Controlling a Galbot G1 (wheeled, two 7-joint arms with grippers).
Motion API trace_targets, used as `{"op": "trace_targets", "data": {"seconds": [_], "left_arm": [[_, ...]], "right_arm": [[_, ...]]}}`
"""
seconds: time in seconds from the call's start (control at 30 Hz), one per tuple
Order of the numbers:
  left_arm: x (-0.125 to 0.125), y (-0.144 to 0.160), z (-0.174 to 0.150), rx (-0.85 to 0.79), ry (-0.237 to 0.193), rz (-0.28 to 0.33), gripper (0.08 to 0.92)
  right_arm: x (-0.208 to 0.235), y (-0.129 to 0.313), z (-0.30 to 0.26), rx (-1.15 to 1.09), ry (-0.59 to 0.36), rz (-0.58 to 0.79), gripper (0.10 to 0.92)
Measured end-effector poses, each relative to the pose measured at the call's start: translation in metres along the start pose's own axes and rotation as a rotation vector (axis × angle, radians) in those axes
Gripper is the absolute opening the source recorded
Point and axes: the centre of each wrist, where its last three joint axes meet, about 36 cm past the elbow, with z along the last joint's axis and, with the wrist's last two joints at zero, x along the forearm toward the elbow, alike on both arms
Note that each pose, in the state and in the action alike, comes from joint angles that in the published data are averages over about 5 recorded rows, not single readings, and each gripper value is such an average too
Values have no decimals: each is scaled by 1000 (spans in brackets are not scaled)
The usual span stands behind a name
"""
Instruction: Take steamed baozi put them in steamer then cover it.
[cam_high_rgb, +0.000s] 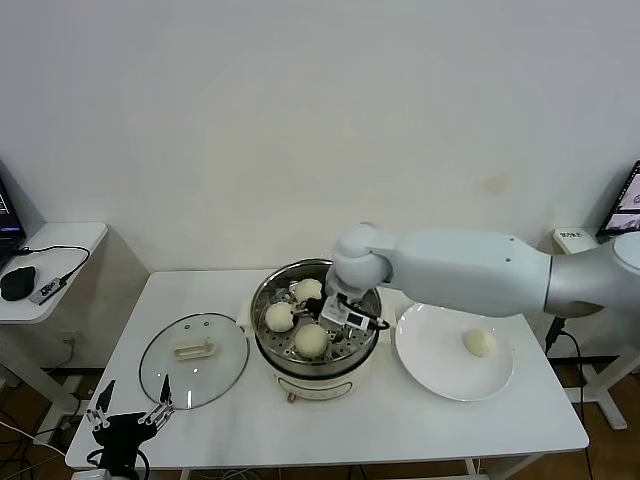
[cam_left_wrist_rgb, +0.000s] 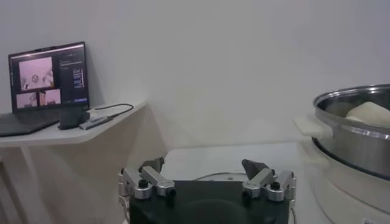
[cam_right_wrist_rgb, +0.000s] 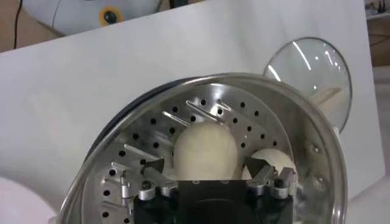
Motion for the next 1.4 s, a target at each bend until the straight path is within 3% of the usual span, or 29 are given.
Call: {"op": "trace_targets", "data": {"seconds": [0.37,0.7,1.03,1.4], "left_arm": [[-5,1,-3,-11,-14,20,823],[-10,-2,-4,-20,-23,47,823],[-12,-2,-3,-29,-21,60,823],[-9,-1,-2,-34,-13,51,823]], "right_arm": [[68,31,26,-236,70,56,823],[105,130,64,-638,169,42,823],[97,243,87,-895,249,-11,823],[59,321,106,-1035,311,-73,823]]}}
